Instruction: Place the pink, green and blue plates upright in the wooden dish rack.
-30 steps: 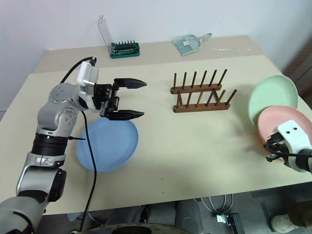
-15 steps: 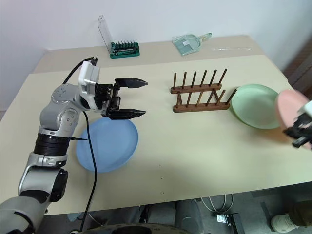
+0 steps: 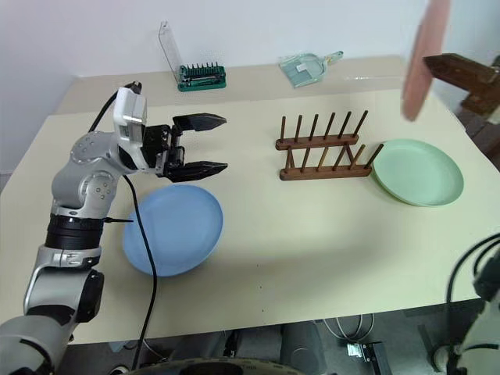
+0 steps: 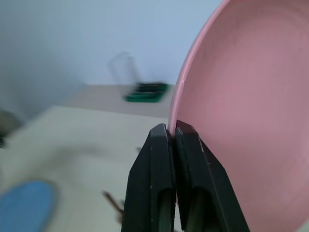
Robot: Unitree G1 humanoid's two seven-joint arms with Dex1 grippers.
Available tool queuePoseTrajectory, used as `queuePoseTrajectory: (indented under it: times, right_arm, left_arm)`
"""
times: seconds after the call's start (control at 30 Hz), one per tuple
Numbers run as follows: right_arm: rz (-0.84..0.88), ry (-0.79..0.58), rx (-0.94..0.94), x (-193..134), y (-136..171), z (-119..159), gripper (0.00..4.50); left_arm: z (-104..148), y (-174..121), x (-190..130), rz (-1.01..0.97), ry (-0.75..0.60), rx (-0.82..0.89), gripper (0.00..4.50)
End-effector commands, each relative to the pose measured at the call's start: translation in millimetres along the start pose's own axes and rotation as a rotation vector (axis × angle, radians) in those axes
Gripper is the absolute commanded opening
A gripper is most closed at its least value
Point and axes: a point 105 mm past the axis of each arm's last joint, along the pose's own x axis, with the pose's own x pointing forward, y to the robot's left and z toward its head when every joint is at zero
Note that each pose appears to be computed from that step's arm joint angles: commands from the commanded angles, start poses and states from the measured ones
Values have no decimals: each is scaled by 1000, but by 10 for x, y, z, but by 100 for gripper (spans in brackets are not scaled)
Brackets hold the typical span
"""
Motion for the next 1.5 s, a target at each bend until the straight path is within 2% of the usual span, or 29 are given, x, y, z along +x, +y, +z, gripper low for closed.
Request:
queuePoseTrajectory:
  times: [0.03, 0.1, 0.33, 0.53, 0.9, 1.27, 1.5]
  right_arm:
    - [152, -86, 86, -76, 114, 189, 6]
    - [219, -80, 156, -122, 122, 163, 6]
    - [311, -8, 205, -118, 95, 52, 6]
    - [303, 49, 205, -104, -18, -86, 6]
    - [234, 38, 188, -145, -147, -80, 6]
    - [230, 49, 230, -117, -180, -178, 6]
    - [257, 32, 203, -92, -118, -81, 6]
  left_arm:
    - [178, -14, -104, 42, -17, 43, 450]
    - [198, -31, -157, 62, -3, 43, 450]
    - [262, -74, -235, 95, 17, 45, 450]
    - [279, -100, -236, 99, 26, 48, 450]
    - [280, -125, -243, 106, 35, 40, 450]
    - [265, -128, -224, 96, 35, 31, 450]
    - [258, -156, -230, 95, 37, 25, 450]
